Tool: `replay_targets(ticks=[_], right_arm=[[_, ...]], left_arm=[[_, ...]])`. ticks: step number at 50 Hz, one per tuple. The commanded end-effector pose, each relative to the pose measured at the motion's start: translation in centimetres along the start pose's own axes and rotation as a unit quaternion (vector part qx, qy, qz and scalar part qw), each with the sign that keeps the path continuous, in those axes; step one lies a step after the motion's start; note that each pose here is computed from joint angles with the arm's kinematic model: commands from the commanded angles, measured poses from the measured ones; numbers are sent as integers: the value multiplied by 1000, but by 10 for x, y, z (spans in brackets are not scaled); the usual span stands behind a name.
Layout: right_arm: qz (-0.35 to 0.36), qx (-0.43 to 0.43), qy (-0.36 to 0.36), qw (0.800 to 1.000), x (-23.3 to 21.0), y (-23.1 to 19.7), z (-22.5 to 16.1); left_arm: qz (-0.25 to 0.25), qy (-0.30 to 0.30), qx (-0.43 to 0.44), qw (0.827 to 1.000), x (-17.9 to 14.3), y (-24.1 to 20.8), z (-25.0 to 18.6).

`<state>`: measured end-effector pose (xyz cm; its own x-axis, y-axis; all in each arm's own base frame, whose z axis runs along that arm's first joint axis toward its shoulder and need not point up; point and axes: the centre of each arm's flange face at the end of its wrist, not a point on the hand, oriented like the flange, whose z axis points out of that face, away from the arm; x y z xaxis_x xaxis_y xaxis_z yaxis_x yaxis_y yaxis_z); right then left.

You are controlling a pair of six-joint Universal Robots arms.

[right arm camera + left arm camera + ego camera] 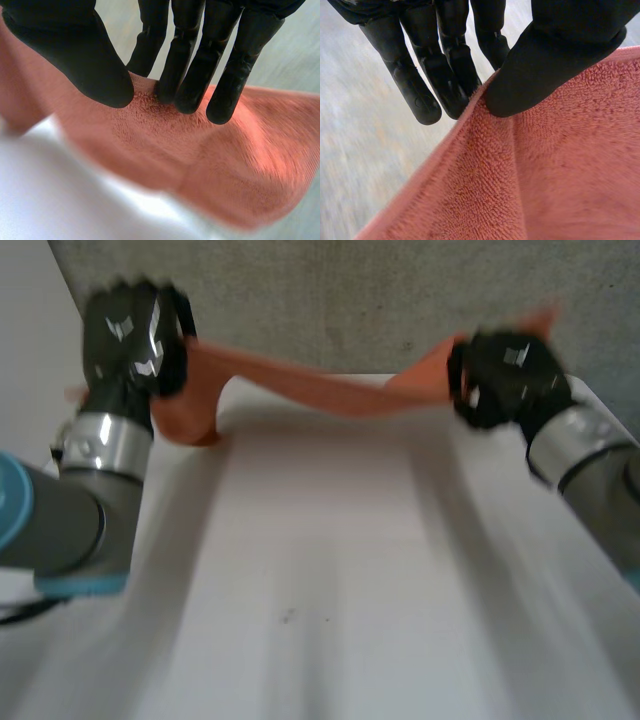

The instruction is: Fold the laundry

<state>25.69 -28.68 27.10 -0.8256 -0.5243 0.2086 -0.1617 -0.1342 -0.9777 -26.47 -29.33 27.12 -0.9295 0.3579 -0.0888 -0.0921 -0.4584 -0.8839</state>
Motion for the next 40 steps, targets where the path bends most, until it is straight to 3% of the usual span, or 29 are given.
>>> replay_targets(ticks=[1,10,16,19,21,22,29,34,40], right_arm=[[-40,-192,-55,979,-19,69,-23],[-74,-185,-63,978,-12,52,-14],[-68,-177,-46,981,-5,46,-7],[-39,-182,-39,982,-5,48,-9],[39,-193,-23,980,-7,52,-12],[39,-193,-23,980,-7,52,-12],[195,-217,-6,957,-20,71,-24],[245,-202,-7,948,-28,75,-25],[292,-200,-32,935,-53,78,-25]], left_arm=[[50,29,-154,986,7,44,-58],[75,53,-258,962,11,49,-86],[70,53,-257,962,9,33,-85],[70,53,-249,965,9,22,-80],[70,51,-236,968,8,14,-74],[71,50,-224,971,8,6,-68],[70,48,-180,980,8,-29,-41],[60,72,-152,984,24,-69,-32],[55,77,-144,985,28,-85,-32]])
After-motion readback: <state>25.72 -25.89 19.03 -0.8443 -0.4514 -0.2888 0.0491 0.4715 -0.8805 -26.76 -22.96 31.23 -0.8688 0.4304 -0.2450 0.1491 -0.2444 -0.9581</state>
